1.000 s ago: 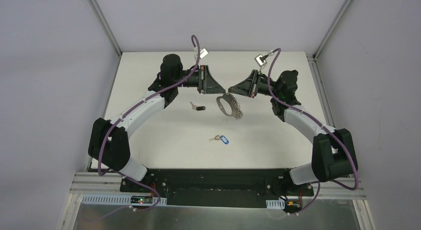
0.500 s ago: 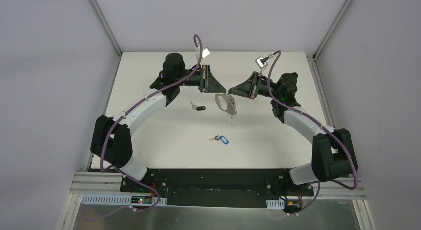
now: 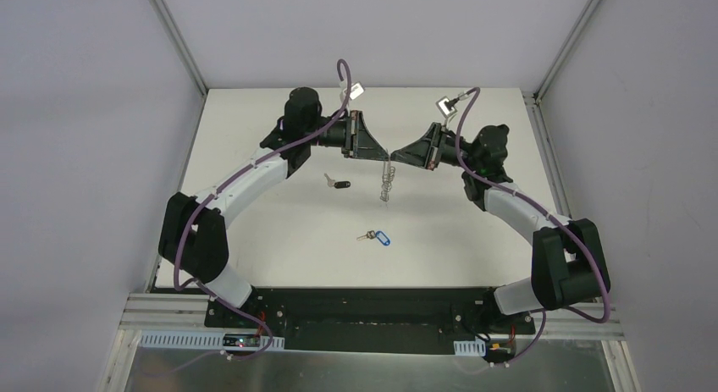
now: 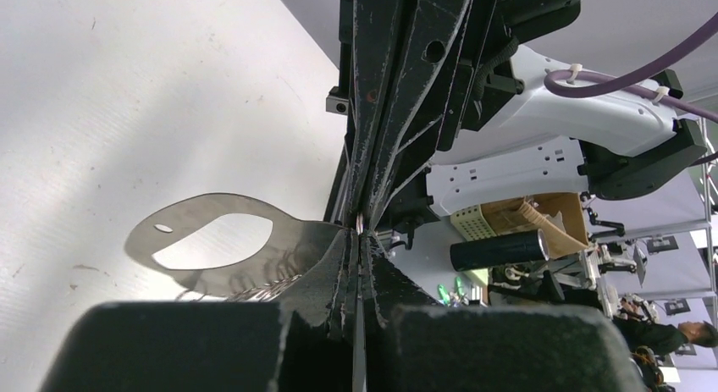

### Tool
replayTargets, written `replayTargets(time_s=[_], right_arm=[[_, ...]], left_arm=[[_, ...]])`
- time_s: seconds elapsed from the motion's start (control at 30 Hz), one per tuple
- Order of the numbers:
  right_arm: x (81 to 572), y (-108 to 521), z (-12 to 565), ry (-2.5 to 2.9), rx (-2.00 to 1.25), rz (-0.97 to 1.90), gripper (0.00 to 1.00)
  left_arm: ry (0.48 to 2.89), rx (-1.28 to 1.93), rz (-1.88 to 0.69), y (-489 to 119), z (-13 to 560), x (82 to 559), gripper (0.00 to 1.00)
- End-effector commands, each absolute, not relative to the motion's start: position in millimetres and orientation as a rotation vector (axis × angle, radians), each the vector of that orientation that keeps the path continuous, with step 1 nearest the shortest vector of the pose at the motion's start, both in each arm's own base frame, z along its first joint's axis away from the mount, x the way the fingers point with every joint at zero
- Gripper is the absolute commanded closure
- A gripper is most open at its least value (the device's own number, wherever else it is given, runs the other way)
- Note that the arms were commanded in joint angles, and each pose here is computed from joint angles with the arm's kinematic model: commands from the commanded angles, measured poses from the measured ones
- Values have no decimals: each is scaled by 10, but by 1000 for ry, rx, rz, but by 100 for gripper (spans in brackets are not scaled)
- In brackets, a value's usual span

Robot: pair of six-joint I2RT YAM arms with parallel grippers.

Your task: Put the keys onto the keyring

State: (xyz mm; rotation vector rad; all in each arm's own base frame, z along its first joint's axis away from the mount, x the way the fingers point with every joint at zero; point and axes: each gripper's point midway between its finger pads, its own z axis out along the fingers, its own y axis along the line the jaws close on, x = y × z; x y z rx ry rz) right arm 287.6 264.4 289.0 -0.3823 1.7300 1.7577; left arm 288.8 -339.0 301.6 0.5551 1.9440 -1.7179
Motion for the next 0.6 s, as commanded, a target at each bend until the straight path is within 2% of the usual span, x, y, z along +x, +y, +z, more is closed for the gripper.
replayTargets(time_s=[0.0,0.1,0.27,0.4,0.57], right_arm=[[2849,2618,3031,1625,-474,1698,100],[2793,2614,3027,1609,-542,1680,96],[2681,2607,3064,1588,-710,1634,76],[2620,2596,3095,1561,-799,1611,57],[2452,2645,3166,1526,-890,1644,51]], left_arm=[[1889,662,-1711,-3420,3187,2794,100],[1978,739,-1626,-3345,3118,2717,100],[2154,994,-1330,-3135,2931,2515,100],[2262,1147,-1195,-3043,2860,2366,100],[2239,1161,-1210,-3100,2891,2323,100]])
